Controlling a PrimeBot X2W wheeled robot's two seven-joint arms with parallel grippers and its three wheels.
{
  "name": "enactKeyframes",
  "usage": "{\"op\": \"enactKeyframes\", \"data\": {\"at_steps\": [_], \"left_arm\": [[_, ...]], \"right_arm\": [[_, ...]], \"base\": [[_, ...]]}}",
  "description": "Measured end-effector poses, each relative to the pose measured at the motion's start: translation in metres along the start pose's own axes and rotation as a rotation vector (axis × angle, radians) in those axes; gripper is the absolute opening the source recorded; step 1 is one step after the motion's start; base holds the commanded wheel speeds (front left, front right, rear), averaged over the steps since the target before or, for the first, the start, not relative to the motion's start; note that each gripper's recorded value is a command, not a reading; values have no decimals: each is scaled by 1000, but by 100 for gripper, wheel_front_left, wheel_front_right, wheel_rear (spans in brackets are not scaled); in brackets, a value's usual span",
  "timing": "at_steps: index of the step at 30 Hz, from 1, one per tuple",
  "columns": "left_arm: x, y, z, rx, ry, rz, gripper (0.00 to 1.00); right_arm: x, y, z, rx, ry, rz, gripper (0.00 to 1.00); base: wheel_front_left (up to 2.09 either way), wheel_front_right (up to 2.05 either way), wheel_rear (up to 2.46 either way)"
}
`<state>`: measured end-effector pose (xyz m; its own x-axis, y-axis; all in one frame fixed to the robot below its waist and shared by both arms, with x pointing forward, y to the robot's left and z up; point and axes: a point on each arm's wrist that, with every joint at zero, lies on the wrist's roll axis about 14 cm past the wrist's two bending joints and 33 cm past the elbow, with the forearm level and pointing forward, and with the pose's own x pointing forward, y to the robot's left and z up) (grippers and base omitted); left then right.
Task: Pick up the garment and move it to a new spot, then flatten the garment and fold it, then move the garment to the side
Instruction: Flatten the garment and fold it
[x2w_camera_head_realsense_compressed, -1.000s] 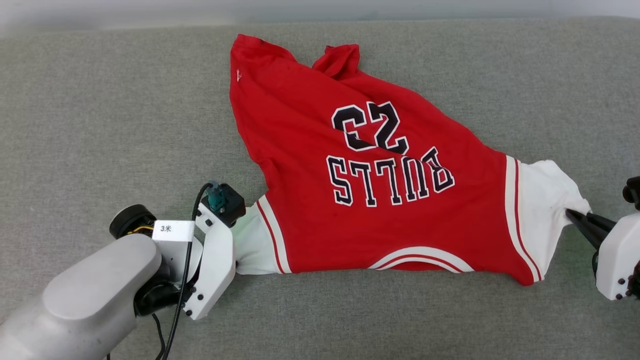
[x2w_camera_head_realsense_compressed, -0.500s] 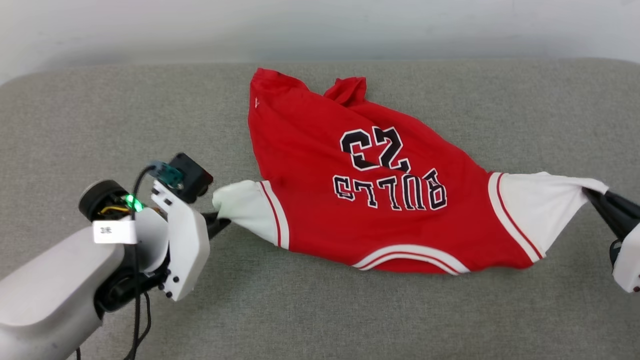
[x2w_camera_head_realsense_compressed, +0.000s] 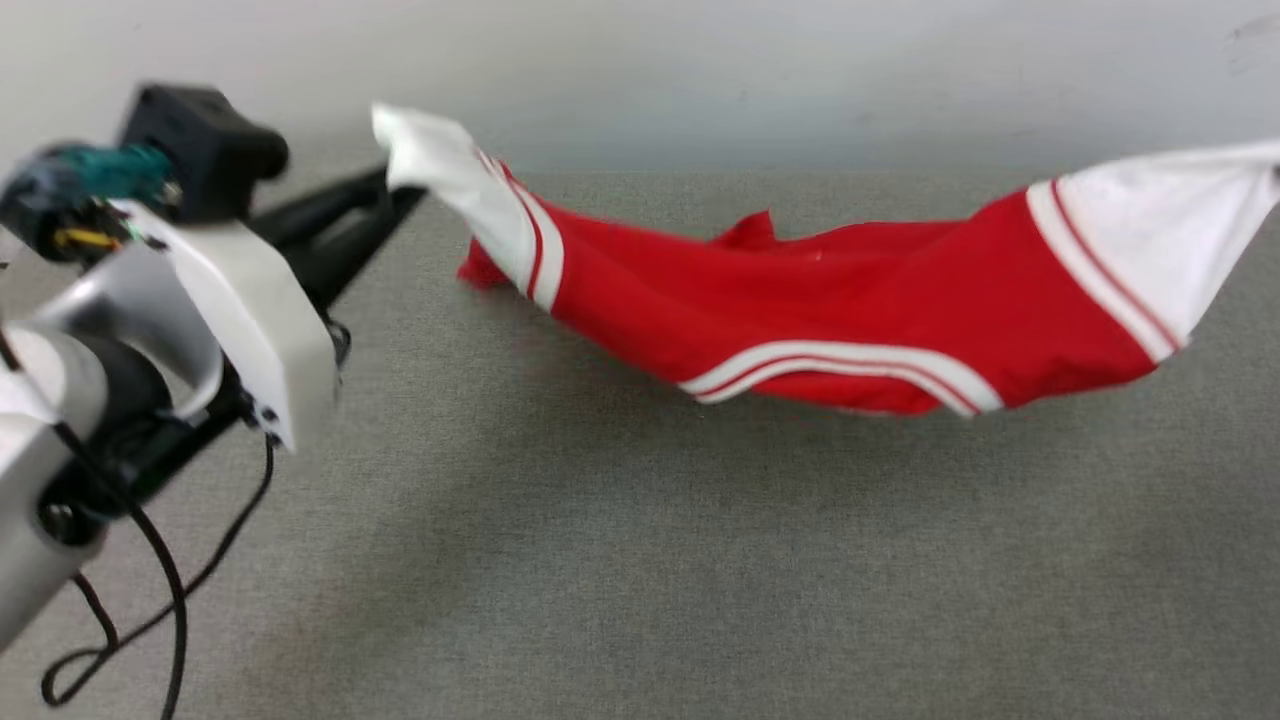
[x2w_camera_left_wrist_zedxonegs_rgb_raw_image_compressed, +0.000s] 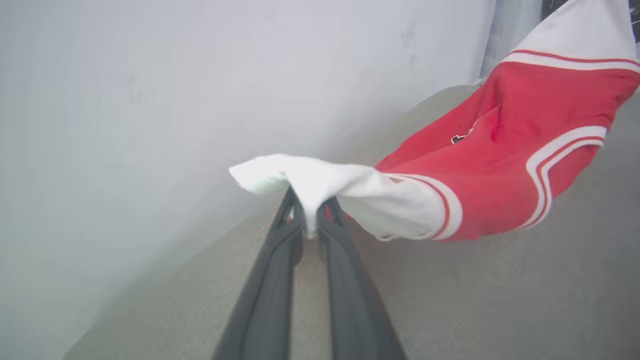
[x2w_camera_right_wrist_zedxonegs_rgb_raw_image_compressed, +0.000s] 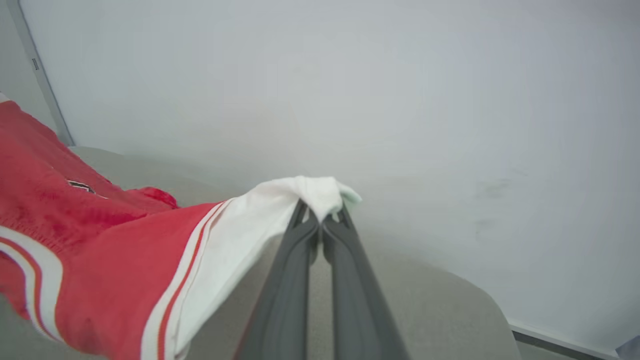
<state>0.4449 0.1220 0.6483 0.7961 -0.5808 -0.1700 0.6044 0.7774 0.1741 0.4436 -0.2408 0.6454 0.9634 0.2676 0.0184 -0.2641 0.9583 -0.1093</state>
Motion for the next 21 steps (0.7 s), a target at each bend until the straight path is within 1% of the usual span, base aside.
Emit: {"op": "enactKeyframes", "data": {"at_steps": [5,11,17,21], "left_arm": [[-4,12,57,81,-169,40,0],[-3,17,113,150,-318,52,0],[6,27,141,163,-383,68,0],[21,35,147,159,-387,65,0]], "right_arm": [[8,-1,60,-40,-157,-1,0],[19,0,109,-81,-279,-5,0],[36,-5,133,-92,-336,-17,0],[56,-5,138,-98,-338,-14,0]], "base": [[0,0,0],[0,0,0],[0,0,0],[0,0,0]]}}
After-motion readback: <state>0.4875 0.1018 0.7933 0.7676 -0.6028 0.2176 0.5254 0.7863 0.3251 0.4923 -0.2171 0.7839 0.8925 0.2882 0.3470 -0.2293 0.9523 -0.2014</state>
